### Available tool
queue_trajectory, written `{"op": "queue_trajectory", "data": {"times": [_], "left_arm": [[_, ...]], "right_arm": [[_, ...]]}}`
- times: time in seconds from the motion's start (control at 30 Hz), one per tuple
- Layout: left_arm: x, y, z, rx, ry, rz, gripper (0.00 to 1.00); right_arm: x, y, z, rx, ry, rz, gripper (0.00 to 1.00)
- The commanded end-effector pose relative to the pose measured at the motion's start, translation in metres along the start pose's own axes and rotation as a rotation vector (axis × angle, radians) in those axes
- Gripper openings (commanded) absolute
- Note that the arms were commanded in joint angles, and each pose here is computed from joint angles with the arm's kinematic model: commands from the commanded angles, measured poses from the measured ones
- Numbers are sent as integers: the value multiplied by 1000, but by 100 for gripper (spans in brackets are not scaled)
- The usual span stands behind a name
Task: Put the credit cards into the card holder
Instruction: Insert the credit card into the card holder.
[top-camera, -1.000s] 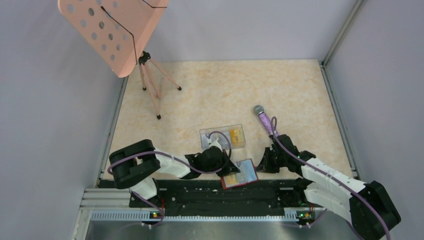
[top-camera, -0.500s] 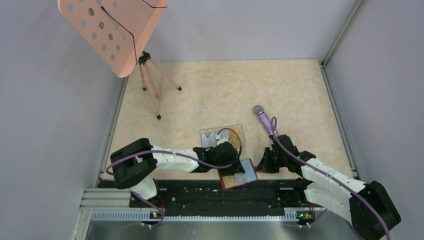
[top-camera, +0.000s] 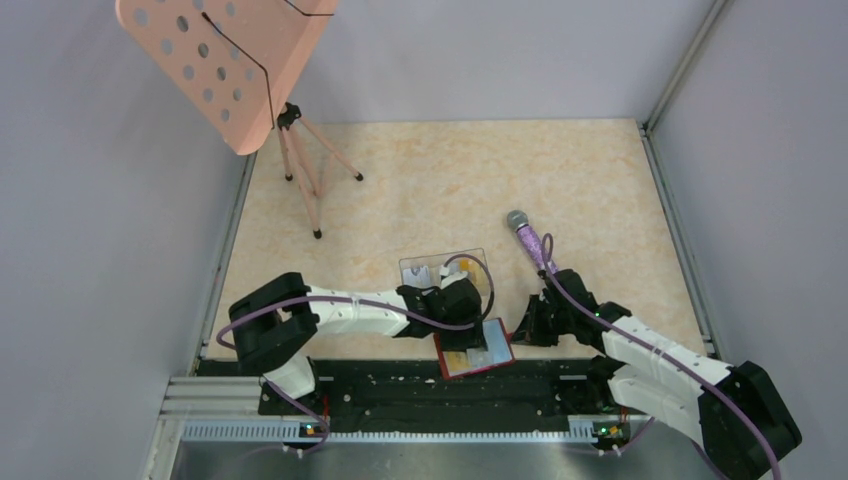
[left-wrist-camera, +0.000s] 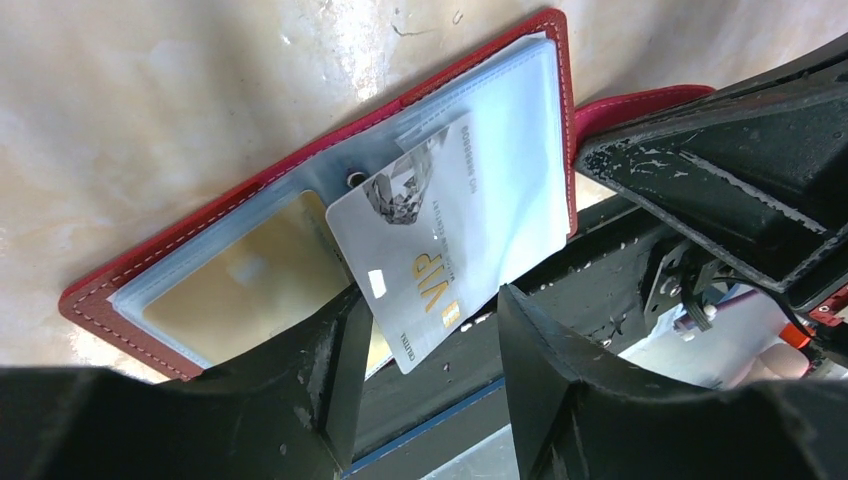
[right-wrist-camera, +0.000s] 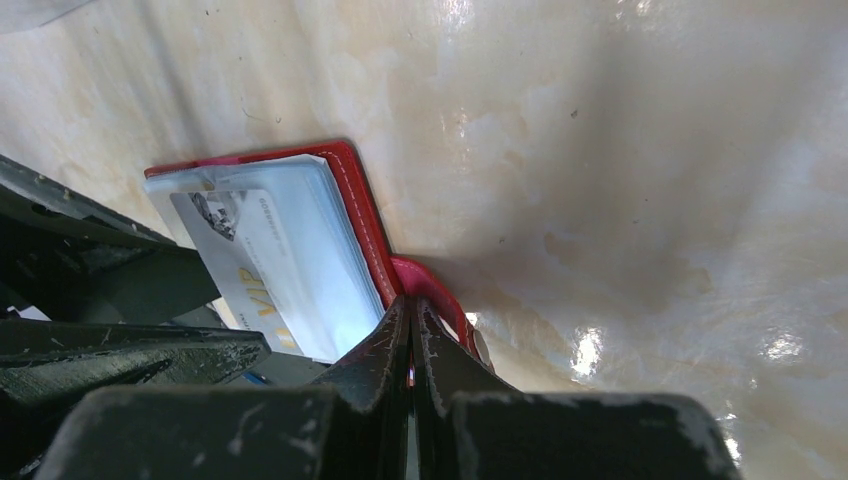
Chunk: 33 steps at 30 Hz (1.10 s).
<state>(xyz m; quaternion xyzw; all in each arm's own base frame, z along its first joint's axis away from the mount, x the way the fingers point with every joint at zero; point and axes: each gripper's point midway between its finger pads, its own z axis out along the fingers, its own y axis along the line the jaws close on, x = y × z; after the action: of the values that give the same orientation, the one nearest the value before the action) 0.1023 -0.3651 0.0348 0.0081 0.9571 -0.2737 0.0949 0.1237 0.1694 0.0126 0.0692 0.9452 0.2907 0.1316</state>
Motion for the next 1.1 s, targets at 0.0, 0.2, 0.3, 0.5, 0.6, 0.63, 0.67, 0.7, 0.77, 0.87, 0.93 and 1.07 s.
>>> {"op": "queue_trajectory", "data": {"times": [0.0, 0.2, 0.3, 0.5, 0.6, 0.63, 0.67, 0.7, 0.77, 0.87, 0.93, 1.07], "left_arm": [[11, 13, -3, -68, 56, 46, 55], [16, 23, -3, -116, 91, 66, 55], [17, 23, -2, -127, 102, 72, 55], [14, 22, -8, -175, 87, 115, 52], [13, 21, -13, -186, 75, 127, 52], [12, 20, -14, -183, 74, 126, 52], [13, 19, -16, -182, 73, 125, 52], [13, 20, -17, -184, 75, 125, 52], [10, 24, -17, -205, 47, 127, 52], [10, 28, -20, -227, 47, 132, 52], [12, 31, -17, -225, 49, 130, 52], [14, 27, -10, -189, 53, 119, 49]], "right_arm": [[7, -18, 3, 64, 14, 3, 0], [7, -18, 4, 64, 14, 4, 0], [7, -17, 4, 62, 14, 1, 0], [8, -18, 4, 62, 15, 0, 0], [8, -18, 4, 62, 15, 1, 0], [8, -18, 4, 63, 16, 2, 0], [7, -17, 4, 62, 14, 1, 0], [8, -18, 4, 62, 16, 1, 0], [8, -18, 4, 62, 16, 2, 0], [8, -18, 4, 62, 17, 0, 0], [8, -18, 4, 62, 17, 0, 0], [9, -19, 4, 64, 18, 0, 0]]}}
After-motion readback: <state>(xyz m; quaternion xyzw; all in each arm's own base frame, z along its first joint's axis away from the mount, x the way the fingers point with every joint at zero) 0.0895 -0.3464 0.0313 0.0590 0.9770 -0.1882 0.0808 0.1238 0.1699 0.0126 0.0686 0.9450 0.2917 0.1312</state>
